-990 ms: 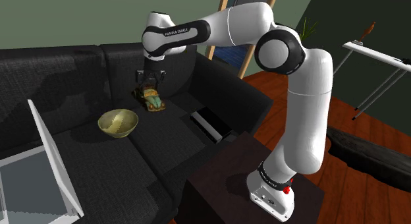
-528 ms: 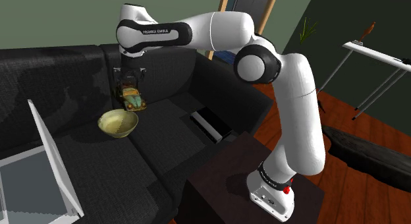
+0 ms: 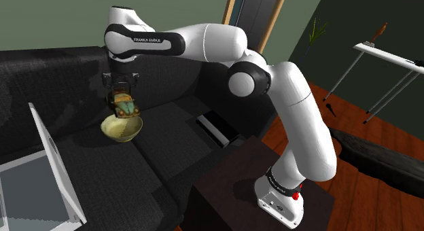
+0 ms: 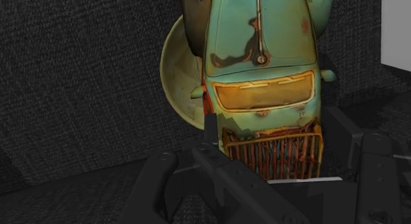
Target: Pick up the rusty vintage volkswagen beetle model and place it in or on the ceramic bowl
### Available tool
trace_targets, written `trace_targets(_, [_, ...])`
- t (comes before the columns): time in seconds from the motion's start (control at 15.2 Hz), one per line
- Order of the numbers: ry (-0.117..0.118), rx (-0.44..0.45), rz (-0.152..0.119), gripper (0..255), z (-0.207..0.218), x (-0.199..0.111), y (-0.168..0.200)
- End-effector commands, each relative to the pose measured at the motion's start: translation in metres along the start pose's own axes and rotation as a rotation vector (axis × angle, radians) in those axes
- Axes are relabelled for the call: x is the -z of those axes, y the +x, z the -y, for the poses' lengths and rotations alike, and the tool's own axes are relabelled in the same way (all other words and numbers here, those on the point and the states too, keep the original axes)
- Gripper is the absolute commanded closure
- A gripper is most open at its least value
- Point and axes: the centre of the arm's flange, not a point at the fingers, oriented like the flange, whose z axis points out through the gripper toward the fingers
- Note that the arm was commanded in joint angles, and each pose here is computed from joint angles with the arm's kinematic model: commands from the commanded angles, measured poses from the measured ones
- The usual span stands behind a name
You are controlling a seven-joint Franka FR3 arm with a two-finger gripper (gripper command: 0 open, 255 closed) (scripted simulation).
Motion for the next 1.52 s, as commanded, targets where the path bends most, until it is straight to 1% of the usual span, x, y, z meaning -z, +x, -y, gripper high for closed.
trace_targets(0.0, [0.002, 0.000, -0.002, 255, 0.001, -0.010, 0.000])
trace_targets(0.99, [0.002, 0.000, -0.002, 255, -0.007, -0.091, 0.003])
trace_targets(1.45, [0.002, 0.000, -0.002, 255, -0.007, -0.091, 0.003])
